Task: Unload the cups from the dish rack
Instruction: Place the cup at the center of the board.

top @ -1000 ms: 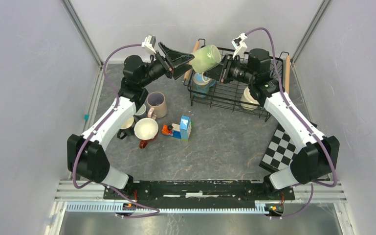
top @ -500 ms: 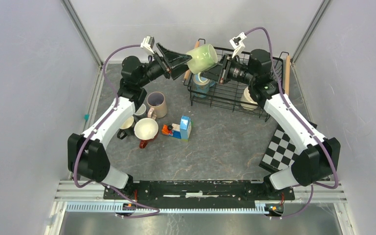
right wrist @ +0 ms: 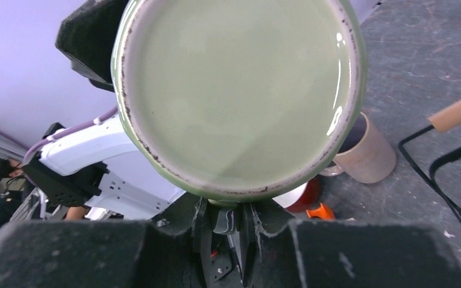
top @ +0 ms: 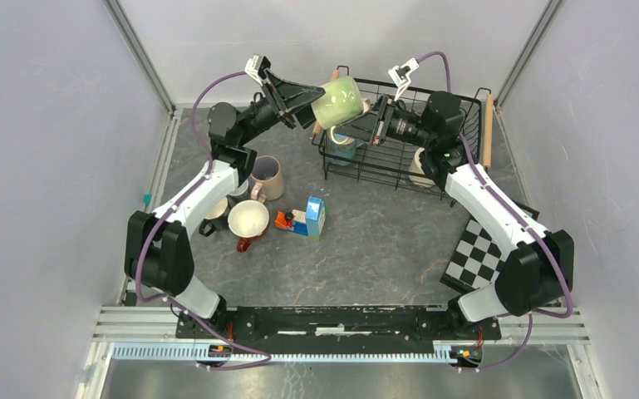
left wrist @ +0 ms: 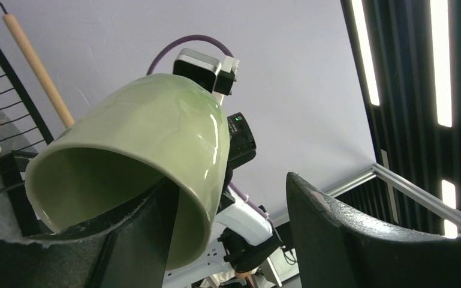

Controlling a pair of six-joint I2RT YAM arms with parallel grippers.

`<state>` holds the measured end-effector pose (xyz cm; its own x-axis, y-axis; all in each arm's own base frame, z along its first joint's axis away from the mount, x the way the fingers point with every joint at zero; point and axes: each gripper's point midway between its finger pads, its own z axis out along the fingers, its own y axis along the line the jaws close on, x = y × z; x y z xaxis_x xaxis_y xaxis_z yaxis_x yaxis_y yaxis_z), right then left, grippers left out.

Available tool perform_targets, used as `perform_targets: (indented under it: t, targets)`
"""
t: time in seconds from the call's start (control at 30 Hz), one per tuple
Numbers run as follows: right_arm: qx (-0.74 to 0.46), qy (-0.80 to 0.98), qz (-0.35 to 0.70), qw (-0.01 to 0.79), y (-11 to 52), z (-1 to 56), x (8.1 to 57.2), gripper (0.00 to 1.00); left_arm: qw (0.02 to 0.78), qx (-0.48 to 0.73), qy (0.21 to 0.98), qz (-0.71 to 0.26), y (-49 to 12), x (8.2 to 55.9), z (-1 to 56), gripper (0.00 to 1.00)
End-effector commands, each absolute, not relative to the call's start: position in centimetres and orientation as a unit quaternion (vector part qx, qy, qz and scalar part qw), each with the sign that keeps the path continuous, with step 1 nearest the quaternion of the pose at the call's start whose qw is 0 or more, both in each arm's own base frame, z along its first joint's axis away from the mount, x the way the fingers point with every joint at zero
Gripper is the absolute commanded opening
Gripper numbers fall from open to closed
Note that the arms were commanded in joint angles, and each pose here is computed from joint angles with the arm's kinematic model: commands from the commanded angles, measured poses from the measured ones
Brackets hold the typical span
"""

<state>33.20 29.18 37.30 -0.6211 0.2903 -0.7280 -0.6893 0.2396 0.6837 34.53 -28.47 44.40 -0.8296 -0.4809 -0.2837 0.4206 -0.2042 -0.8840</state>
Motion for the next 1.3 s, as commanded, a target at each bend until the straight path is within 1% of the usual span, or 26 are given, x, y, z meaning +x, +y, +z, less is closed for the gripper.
perform_targets:
  t: [0.0, 0.23, 0.47, 0.53, 0.57, 0.63, 0.67, 0.7, 0.8, 0.83, 0.87, 0.9, 0.93, 0.97, 1.03, 1.07, 1.1, 1.13, 1.23, 1.27]
  targets:
    - [-0.207, 0.590, 0.640, 0.447, 29.5, 42.1, 30.8, 0.00, 0.271, 0.009, 0.530, -0.804, -28.7, 32.2, 46.9, 0.70]
    - [-0.209, 0.592, 0.639, 0.445, 29.6, 41.8, 30.7, 0.00, 0.260, 0.010, 0.533, -0.805, -29.1, 31.8, 46.8, 0.56]
    - [-0.213, 0.617, 0.606, 0.455, 29.5, 40.7, 31.5, 0.00, 0.255, 0.007, 0.545, -0.799, -29.5, 31.9, 46.3, 0.42]
    - [-0.215, 0.619, 0.601, 0.458, 29.6, 40.6, 31.6, 0.00, 0.251, 0.008, 0.547, -0.799, -29.7, 31.9, 46.3, 0.35]
    - [-0.214, 0.620, 0.601, 0.457, 29.6, 40.5, 31.6, 0.00, 0.251, 0.009, 0.547, -0.799, -29.8, 31.9, 46.3, 0.31]
    - [-0.214, 0.622, 0.599, 0.457, 29.6, 40.4, 31.7, 0.00, 0.248, 0.010, 0.547, -0.799, -30.0, 31.8, 46.4, 0.19]
    - [-0.214, 0.623, 0.598, 0.457, 29.6, 40.3, 31.7, 0.00, 0.249, 0.010, 0.548, -0.799, -30.0, 31.7, 46.5, 0.08]
    - [-0.213, 0.625, 0.595, 0.458, 29.6, 40.2, 31.9, 0.00, 0.249, 0.009, 0.549, -0.798, -30.0, 31.7, 46.5, 0.03]
    - [-0.210, 0.632, 0.586, 0.461, 29.5, 39.9, 32.1, 0.00, 0.258, 0.009, 0.556, -0.790, -30.0, 31.8, 46.5, 0.02]
    - [-0.208, 0.636, 0.580, 0.464, 29.4, 39.8, 32.3, 0.04, 0.264, 0.009, 0.560, -0.785, -30.0, 31.8, 46.5, 0.02]
    - [-0.207, 0.639, 0.573, 0.469, 29.3, 39.8, 32.5, 0.11, 0.271, 0.011, 0.562, -0.782, -30.0, 31.8, 46.7, 0.02]
    - [-0.205, 0.643, 0.566, 0.473, 29.1, 39.8, 32.6, 0.24, 0.276, 0.010, 0.566, -0.777, -30.0, 31.9, 46.6, 0.02]
    - [-0.203, 0.646, 0.558, 0.479, 29.0, 39.8, 32.7, 0.33, 0.283, 0.008, 0.568, -0.773, -29.9, 32.0, 46.7, 0.02]
    - [-0.201, 0.649, 0.551, 0.485, 28.7, 39.8, 32.8, 0.45, 0.292, 0.010, 0.571, -0.767, -29.8, 32.0, 46.8, 0.02]
    - [-0.196, 0.654, 0.535, 0.497, 28.2, 40.0, 32.9, 0.64, 0.307, 0.009, 0.580, -0.754, -29.6, 32.1, 46.8, 0.02]
    - [-0.193, 0.659, 0.524, 0.505, 27.9, 39.9, 33.0, 0.72, 0.314, 0.011, 0.582, -0.750, -29.5, 32.1, 47.0, 0.02]
    - [-0.188, 0.664, 0.515, 0.509, 27.6, 39.9, 33.0, 0.78, 0.322, 0.010, 0.586, -0.743, -29.4, 32.2, 47.1, 0.02]
    - [-0.184, 0.668, 0.502, 0.517, 27.2, 39.8, 33.2, 0.81, 0.327, 0.009, 0.591, -0.737, -29.2, 32.3, 47.1, 0.02]
    - [-0.170, 0.685, 0.466, 0.534, 26.1, 39.3, 33.6, 0.87, 0.349, 0.006, 0.608, -0.713, -28.4, 32.5, 47.0, 0.02]
    - [-0.165, 0.694, 0.456, 0.533, 25.7, 38.9, 33.6, 0.95, 0.354, 0.001, 0.618, -0.702, -28.1, 32.8, 46.7, 0.02]
